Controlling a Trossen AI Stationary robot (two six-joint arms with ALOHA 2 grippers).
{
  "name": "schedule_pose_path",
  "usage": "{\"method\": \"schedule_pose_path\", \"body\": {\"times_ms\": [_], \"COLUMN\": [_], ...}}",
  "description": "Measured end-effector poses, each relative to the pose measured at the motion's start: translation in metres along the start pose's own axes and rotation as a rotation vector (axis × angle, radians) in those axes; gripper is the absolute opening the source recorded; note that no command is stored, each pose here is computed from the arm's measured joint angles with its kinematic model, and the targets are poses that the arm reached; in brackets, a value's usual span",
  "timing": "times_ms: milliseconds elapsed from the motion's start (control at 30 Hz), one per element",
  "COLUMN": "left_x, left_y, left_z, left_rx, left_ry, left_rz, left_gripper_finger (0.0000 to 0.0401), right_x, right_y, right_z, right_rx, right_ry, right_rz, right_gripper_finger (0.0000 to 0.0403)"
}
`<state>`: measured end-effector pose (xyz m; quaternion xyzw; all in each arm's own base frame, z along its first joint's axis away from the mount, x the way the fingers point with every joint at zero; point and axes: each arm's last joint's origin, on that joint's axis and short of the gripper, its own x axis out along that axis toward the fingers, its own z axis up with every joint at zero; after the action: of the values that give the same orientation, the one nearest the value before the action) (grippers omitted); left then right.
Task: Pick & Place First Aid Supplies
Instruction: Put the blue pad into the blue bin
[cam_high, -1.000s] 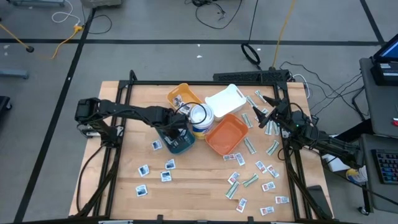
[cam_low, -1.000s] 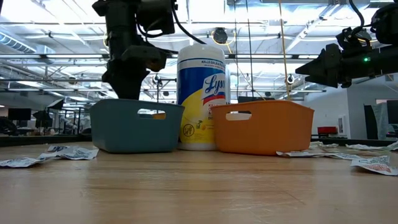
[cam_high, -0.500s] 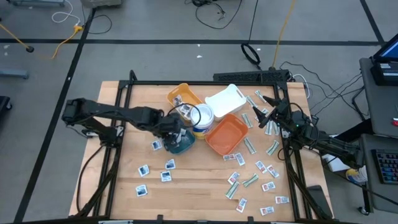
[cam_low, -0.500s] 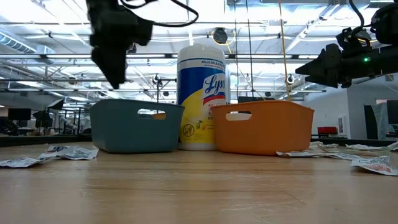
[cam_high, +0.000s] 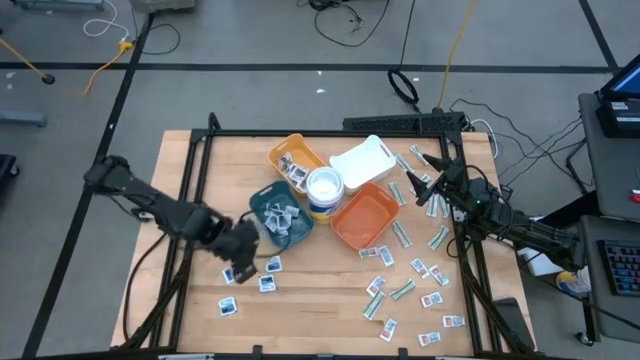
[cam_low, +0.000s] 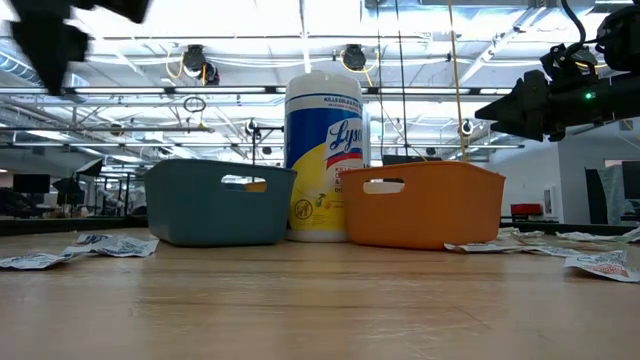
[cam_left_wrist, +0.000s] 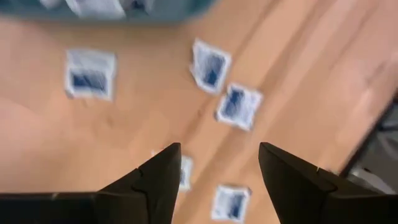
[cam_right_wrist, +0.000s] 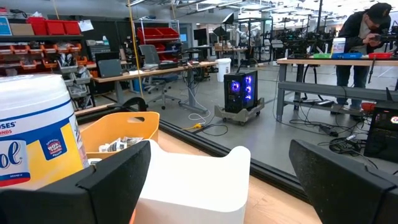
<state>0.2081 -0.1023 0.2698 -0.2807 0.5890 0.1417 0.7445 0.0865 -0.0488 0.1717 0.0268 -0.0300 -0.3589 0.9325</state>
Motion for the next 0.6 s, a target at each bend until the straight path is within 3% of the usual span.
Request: {"method": "schedule_pose_path", "body": {"times_ms": [367, 600], "left_x": [0.016, 0.027], "left_y": [-0.011, -0.018], "left_z": [-0.078, -0.103], "left_rx": [-0.044, -0.038], "left_ry": [0.133, 0.198], "left_rz": [0.041, 0.097], "left_gripper_finger": [0.0225, 0.0225], "right_x": [0.0, 0.0], "right_y": [0.0, 0.0], "right_z": [0.0, 0.0], "right_rx": [0.0, 0.0], "right_ry": [0.0, 0.0], "right_rz": [0.0, 0.0], "right_gripper_finger": [0.0377, 0.0377]}}
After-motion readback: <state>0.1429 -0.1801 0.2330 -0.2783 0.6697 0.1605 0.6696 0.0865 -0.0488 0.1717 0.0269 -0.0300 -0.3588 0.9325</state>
